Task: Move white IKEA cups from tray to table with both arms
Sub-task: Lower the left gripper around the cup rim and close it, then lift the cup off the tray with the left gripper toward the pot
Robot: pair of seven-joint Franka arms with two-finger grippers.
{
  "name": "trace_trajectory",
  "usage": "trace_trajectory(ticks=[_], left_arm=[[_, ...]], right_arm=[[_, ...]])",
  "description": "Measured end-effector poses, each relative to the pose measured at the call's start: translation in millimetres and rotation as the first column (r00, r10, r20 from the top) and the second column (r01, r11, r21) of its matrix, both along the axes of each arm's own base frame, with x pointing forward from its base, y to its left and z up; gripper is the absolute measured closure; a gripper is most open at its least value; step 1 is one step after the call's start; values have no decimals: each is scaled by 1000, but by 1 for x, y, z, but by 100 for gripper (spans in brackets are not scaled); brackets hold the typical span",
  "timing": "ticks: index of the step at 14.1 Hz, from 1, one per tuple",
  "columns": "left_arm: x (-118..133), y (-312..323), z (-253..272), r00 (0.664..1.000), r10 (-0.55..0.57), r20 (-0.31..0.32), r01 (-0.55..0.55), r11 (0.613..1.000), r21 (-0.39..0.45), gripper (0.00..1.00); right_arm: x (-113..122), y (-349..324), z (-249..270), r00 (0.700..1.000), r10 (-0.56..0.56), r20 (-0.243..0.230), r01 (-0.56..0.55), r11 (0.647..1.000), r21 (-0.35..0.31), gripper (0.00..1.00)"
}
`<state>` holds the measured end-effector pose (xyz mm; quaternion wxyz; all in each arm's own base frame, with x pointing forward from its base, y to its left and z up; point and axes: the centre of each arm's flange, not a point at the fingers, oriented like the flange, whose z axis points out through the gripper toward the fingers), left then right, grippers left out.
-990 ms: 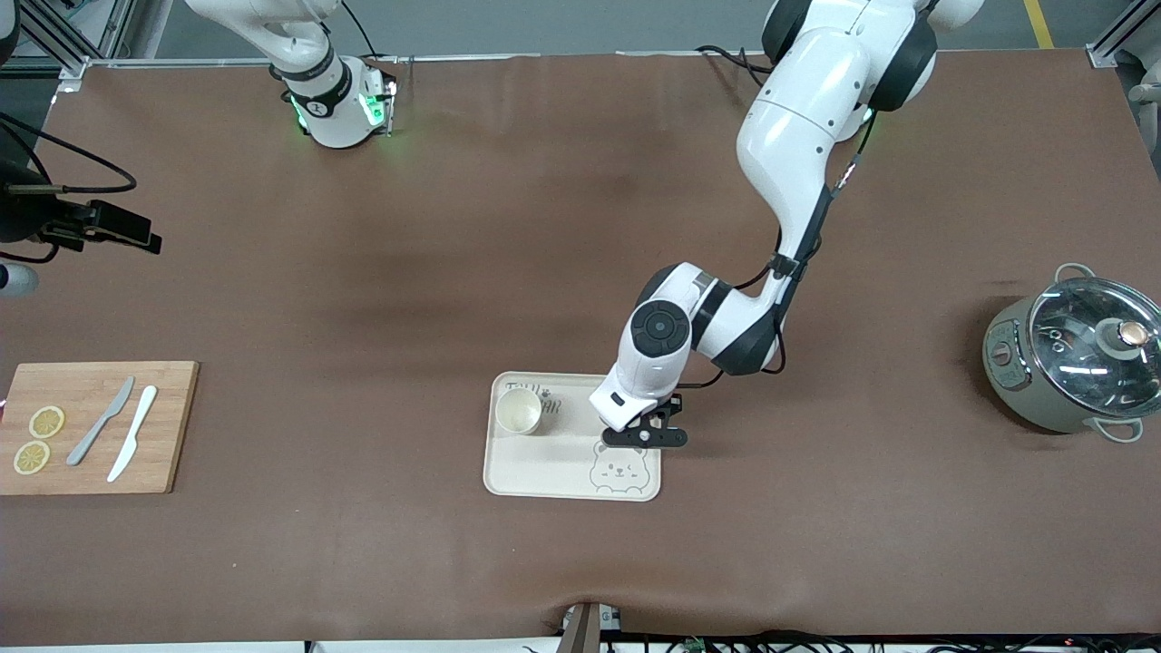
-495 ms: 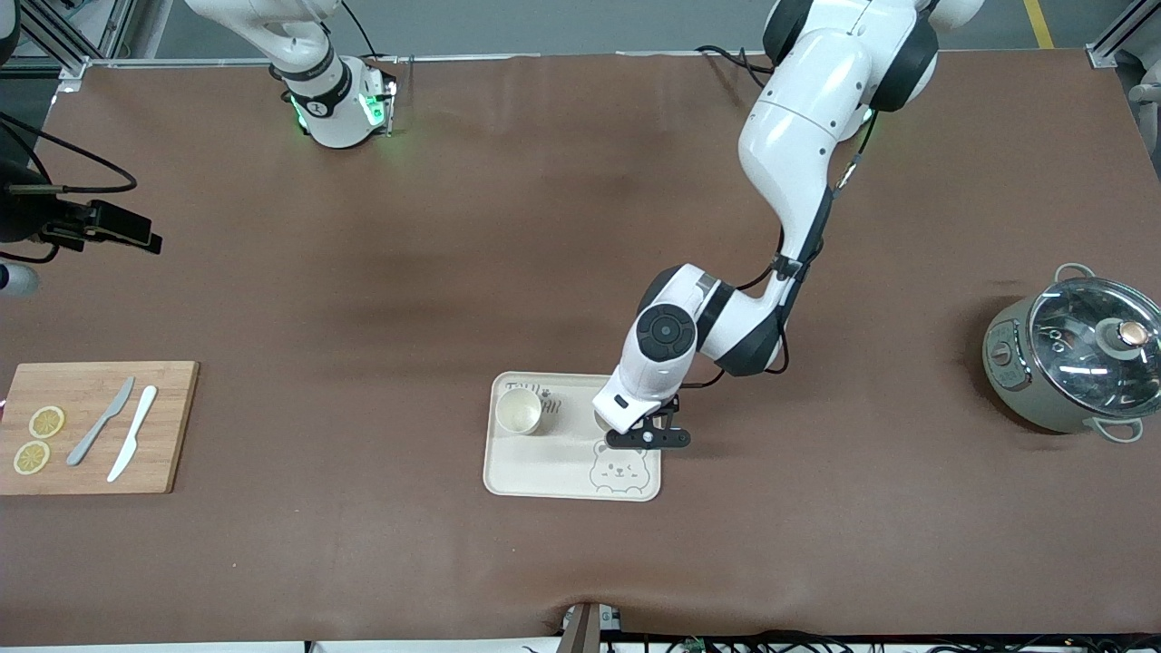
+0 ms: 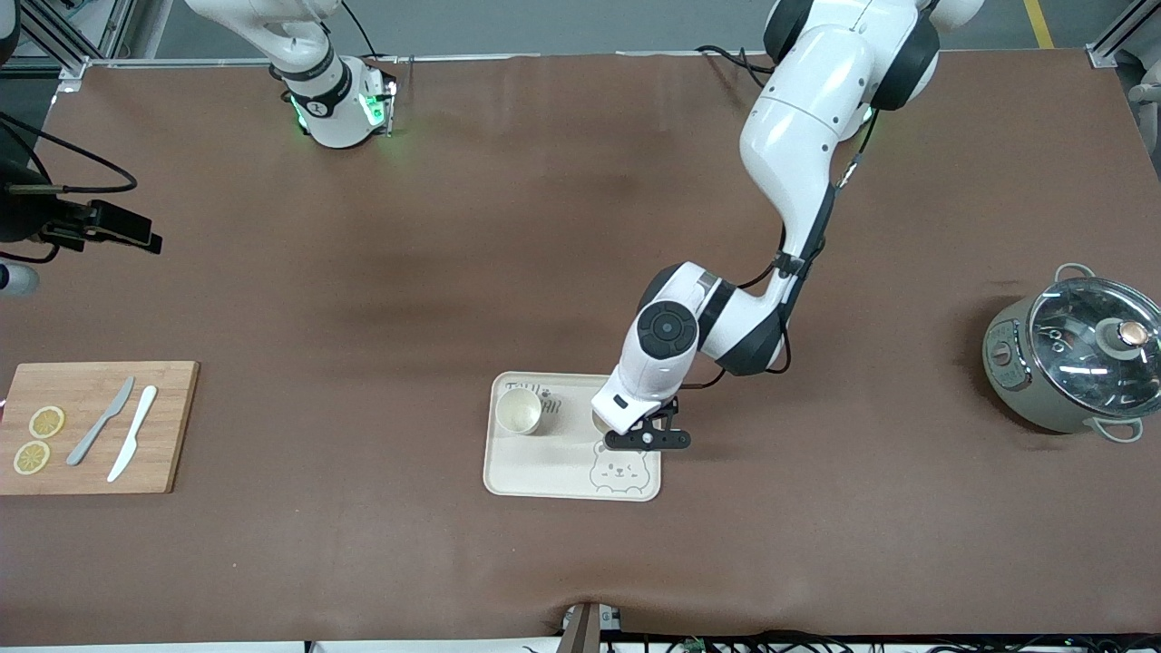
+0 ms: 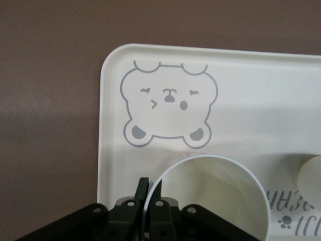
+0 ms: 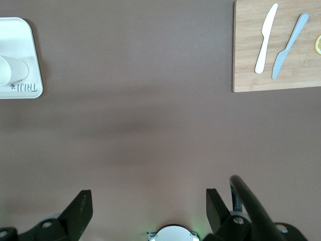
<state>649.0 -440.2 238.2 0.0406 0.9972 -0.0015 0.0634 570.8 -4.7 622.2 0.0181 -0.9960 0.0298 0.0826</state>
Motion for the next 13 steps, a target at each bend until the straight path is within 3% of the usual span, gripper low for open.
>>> trace_trajectory(ticks=[8, 13], left_arm=[[2, 21, 77, 999, 1, -37, 0, 1000, 27, 96], [-12, 62, 134, 998, -36, -59, 39, 998, 45, 96]], right_arm=[[2, 1, -9, 1000, 2, -19, -2, 1000, 1, 0], [18, 3, -54, 993, 8, -114, -8, 1000, 1, 0]])
